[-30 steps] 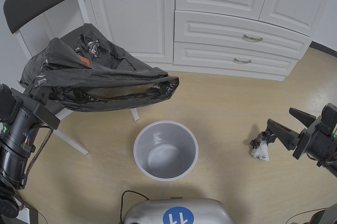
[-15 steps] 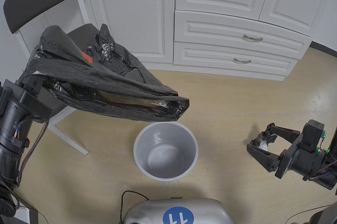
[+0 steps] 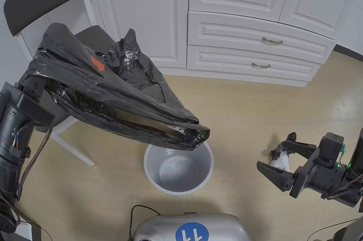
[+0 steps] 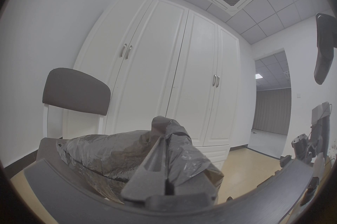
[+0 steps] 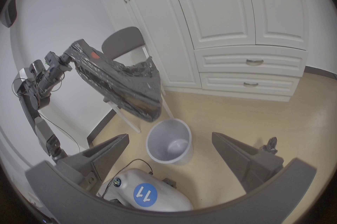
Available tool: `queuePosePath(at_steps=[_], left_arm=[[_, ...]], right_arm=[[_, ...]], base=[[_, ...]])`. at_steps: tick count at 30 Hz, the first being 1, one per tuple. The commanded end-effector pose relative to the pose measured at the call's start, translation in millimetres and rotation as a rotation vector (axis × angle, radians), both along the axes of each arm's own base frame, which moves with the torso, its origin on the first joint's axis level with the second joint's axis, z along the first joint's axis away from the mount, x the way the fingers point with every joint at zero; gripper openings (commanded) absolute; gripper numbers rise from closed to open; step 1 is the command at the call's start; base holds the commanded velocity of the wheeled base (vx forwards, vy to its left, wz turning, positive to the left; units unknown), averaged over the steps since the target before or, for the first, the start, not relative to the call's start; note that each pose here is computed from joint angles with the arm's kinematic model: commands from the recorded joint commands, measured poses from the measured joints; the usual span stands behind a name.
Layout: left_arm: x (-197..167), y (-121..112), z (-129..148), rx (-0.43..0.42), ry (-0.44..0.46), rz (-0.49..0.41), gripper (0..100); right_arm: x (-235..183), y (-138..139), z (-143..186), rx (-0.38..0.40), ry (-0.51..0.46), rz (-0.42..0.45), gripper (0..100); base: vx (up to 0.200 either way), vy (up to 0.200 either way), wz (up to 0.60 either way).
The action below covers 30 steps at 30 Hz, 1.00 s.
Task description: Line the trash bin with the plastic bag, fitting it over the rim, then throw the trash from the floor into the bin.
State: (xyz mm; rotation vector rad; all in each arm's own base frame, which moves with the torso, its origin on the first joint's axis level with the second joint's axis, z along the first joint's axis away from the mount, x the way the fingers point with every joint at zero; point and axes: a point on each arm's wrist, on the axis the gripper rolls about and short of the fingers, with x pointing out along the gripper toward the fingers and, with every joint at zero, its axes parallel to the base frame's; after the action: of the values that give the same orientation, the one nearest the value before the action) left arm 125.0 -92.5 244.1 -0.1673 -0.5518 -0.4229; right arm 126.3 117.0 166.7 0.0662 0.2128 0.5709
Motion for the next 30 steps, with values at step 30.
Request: queuePosePath(at_steps=[30], left_arm=[[-3.5, 2.7, 11.4, -0.008, -0.055, 0.021, 0]], right_arm=[[15.5, 125.4, -111.6, 0.000, 0.138, 0.132, 100]], base=[[0.000, 0.000, 0.00]])
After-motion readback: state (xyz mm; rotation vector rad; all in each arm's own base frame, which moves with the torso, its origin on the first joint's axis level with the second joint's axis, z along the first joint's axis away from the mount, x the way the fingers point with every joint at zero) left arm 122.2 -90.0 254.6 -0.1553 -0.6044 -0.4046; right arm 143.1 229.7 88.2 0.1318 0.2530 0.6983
